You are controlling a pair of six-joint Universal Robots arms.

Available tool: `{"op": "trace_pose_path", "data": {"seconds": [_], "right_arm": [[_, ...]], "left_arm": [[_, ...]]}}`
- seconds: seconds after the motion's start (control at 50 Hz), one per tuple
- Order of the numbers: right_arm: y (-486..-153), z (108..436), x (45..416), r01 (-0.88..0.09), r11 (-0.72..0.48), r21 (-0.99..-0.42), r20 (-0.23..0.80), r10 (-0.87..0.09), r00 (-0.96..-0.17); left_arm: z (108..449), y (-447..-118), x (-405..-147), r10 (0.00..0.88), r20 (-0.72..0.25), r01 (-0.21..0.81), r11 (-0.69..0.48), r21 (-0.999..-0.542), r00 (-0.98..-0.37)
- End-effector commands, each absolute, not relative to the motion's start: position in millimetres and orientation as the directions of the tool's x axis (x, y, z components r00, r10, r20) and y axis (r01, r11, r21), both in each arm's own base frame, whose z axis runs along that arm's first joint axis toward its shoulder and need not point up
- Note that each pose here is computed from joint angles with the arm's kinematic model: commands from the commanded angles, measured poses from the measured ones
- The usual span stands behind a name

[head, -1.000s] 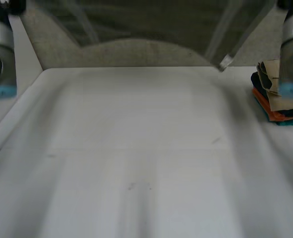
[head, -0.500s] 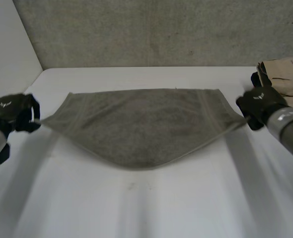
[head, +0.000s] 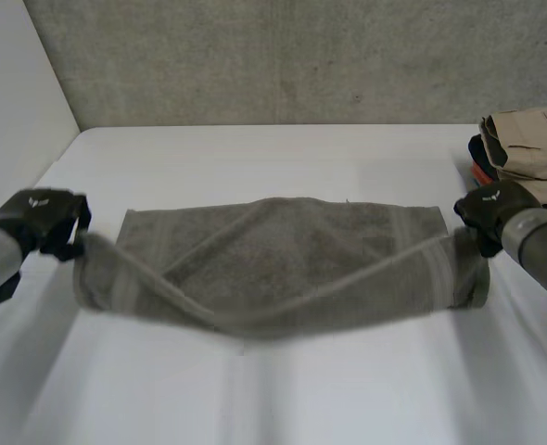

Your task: Fold the laundry.

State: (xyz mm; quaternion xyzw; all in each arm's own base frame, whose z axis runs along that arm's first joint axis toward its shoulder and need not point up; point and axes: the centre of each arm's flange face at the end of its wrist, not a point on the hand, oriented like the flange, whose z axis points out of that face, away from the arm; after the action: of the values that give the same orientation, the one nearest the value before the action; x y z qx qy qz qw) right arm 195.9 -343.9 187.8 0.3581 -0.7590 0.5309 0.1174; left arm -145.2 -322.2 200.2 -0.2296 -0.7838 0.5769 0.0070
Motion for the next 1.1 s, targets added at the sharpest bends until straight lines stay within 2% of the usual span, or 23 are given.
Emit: {"op": "trace_pose_path", "data": {"seconds": [0.02, 0.04, 0.12, 0.26, 0.34, 0.46, 0.6, 0.66, 0.76, 0.84, 0.96, 1.1], "right_arm": [[-386, 184, 214, -0.64, 0.077, -0.764, 0.594, -0.302, -0.746], [-395, 185, 216, -0.636, 0.054, -0.77, 0.602, -0.267, -0.752], [-415, 173, 221, -0.63, 0.035, -0.776, 0.607, -0.23, -0.761], [-440, 147, 229, -0.628, 0.024, -0.778, 0.609, -0.218, -0.763], [-450, 135, 234, -0.627, 0.018, -0.779, 0.61, -0.209, -0.764], [-462, 128, 235, -0.624, 0.003, -0.781, 0.613, -0.184, -0.768], [-462, 128, 236, -0.619, -0.004, -0.785, 0.61, -0.178, -0.772], [-453, 137, 236, -0.61, 0.004, -0.792, 0.599, -0.188, -0.779], [-426, 177, 230, -0.579, -0.001, -0.816, 0.568, -0.191, -0.8], [-406, 190, 225, -0.572, 0.021, -0.82, 0.557, -0.202, -0.806], [-374, 187, 218, -0.579, 0.078, -0.811, 0.546, -0.251, -0.799], [-351, 161, 216, -0.568, 0.139, -0.811, 0.493, -0.359, -0.792]], "left_arm": [[190, -377, -155, 0.281, -0.265, 0.329, 0.212, -0.92, -0.922], [188, -382, -157, 0.277, -0.269, 0.332, 0.21, -0.92, -0.922], [181, -404, -166, 0.253, -0.286, 0.337, 0.189, -0.922, -0.924], [165, -439, -172, 0.201, -0.281, 0.315, 0.162, -0.935, -0.938], [154, -452, -188, 0.195, -0.29, 0.319, 0.139, -0.938, -0.937], [147, -464, -188, 0.135, -0.302, 0.319, 0.127, -0.939, -0.944], [141, -459, -201, 0.16, -0.297, 0.318, 0.127, -0.939, -0.941], [140, -449, -212, 0.19, -0.288, 0.316, 0.137, -0.939, -0.939], [169, -432, -208, 0.185, -0.279, 0.303, 0.122, -0.945, -0.942], [178, -415, -207, 0.207, -0.257, 0.287, 0.129, -0.949, -0.944], [190, -389, -205, 0.243, -0.228, 0.265, 0.132, -0.955, -0.943], [190, -373, -207, 0.282, -0.217, 0.258, 0.118, -0.959, -0.935]]}}
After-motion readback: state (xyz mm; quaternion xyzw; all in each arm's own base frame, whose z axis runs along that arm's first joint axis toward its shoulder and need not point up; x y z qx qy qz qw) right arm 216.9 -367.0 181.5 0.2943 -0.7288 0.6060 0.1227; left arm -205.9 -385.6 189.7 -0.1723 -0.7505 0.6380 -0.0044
